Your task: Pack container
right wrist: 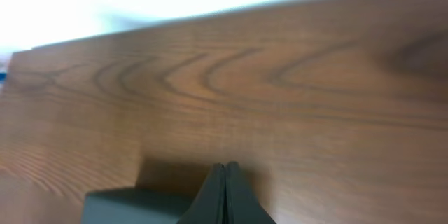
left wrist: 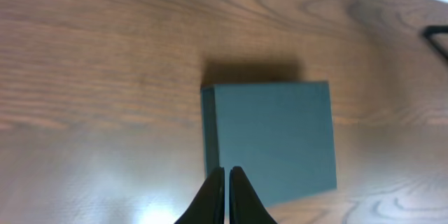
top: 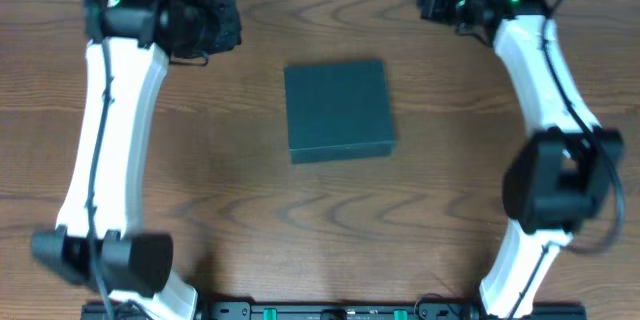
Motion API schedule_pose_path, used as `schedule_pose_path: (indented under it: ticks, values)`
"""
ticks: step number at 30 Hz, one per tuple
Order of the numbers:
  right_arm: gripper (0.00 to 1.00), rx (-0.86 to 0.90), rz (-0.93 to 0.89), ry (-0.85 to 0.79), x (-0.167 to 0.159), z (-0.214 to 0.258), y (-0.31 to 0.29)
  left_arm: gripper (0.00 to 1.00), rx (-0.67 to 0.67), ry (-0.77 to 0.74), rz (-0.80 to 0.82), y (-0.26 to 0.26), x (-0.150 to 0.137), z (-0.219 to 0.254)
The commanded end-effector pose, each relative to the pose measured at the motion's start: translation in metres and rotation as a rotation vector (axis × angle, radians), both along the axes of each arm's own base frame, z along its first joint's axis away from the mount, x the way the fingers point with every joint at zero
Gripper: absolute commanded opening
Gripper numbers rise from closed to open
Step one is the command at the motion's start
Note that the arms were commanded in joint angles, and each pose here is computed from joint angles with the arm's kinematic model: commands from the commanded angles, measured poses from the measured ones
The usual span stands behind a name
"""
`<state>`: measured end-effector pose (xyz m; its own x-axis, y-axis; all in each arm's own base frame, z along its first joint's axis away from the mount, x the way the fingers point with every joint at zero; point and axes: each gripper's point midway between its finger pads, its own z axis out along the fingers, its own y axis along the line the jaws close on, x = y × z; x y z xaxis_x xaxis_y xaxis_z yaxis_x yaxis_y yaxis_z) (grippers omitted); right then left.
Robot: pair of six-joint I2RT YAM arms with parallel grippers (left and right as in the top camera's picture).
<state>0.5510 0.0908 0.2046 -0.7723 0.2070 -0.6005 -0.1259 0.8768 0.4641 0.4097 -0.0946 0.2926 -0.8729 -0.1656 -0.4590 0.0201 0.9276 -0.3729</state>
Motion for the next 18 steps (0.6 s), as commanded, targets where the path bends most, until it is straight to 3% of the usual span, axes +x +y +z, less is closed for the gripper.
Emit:
schedule_pose_path:
  ticks: [1, 10, 18]
  values:
    - [0.02, -0.137, -0.001, -0.099, -0.02, 0.051, -0.013, 0.06, 0.047, -0.071, -0.021, 0.009, -0.024, 0.031]
    - [0.01, -0.148, 0.032, -0.064, -0.136, 0.132, -0.005, 0.06, 0.074, -0.124, -0.051, 0.02, -0.117, 0.074]
    - [0.02, -0.193, 0.018, -0.026, -0.238, 0.152, -0.018, 0.06, 0.066, -0.232, -0.049, 0.029, -0.195, 0.076]
